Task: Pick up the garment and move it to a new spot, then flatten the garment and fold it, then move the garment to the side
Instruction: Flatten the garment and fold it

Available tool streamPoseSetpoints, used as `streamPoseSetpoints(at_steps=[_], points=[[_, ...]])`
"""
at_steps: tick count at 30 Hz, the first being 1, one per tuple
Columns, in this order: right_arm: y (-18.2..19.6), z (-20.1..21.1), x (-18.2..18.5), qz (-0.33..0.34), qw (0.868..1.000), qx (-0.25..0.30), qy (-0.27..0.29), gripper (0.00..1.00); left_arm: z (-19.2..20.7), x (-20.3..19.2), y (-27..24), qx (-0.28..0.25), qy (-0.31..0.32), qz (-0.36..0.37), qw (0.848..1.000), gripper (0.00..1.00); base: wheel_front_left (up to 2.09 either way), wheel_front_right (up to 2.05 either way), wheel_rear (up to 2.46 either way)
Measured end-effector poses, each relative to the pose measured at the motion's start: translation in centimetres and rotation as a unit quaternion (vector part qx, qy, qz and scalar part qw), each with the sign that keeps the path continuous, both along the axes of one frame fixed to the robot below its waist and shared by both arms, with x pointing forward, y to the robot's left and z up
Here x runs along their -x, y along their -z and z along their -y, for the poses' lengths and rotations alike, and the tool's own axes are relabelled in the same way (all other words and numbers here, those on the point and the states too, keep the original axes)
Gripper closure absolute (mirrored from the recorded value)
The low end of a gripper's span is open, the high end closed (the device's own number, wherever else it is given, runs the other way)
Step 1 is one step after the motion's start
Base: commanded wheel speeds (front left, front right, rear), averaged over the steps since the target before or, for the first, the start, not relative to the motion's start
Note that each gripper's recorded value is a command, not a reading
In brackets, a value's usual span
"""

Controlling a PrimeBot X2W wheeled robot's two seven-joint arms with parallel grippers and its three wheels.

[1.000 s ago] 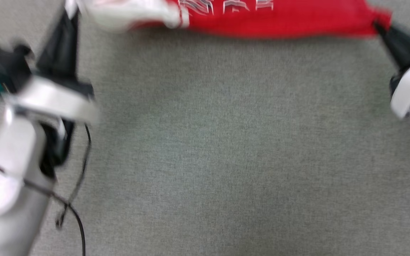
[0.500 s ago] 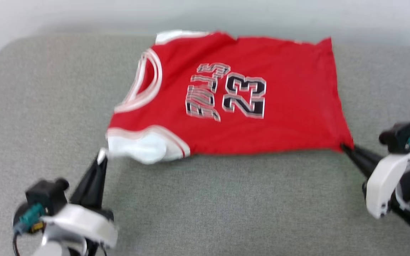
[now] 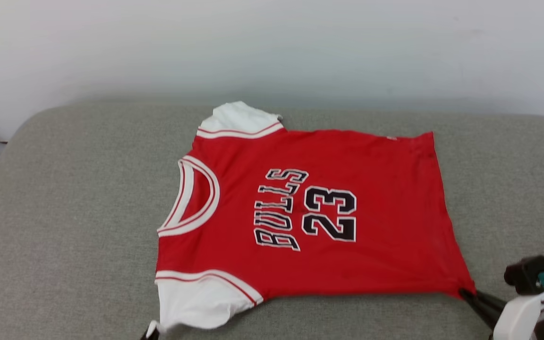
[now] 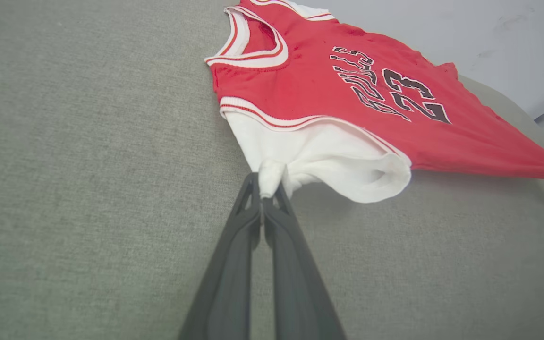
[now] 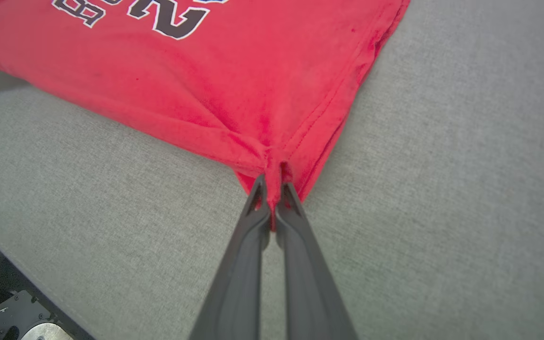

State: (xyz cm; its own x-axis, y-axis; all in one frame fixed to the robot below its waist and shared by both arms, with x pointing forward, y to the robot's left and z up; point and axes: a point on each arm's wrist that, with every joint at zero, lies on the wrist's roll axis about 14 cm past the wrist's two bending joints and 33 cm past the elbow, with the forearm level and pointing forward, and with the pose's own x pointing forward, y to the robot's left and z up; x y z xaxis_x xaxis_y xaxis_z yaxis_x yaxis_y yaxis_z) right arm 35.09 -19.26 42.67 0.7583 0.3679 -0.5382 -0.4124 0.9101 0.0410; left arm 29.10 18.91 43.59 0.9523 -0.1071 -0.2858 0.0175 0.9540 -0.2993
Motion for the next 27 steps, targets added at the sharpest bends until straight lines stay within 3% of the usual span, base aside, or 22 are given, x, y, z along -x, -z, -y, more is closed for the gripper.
streamPoseSetpoints(at_steps=[14,27], points=[[2.8,1.7,6.2,-0.065,0.998,0.008,0.019,1.00,-0.1,5.6,3.1,0.032,-0.021,-0.068,0.997,1.00,0.00,0.00,0.00],[0.5,1.2,3.8,-0.034,0.999,-0.013,0.023,1.00,-0.6,1.0,0.4,-0.012,0.013,-0.007,1.000,1.00,0.00,0.00,0.00]])
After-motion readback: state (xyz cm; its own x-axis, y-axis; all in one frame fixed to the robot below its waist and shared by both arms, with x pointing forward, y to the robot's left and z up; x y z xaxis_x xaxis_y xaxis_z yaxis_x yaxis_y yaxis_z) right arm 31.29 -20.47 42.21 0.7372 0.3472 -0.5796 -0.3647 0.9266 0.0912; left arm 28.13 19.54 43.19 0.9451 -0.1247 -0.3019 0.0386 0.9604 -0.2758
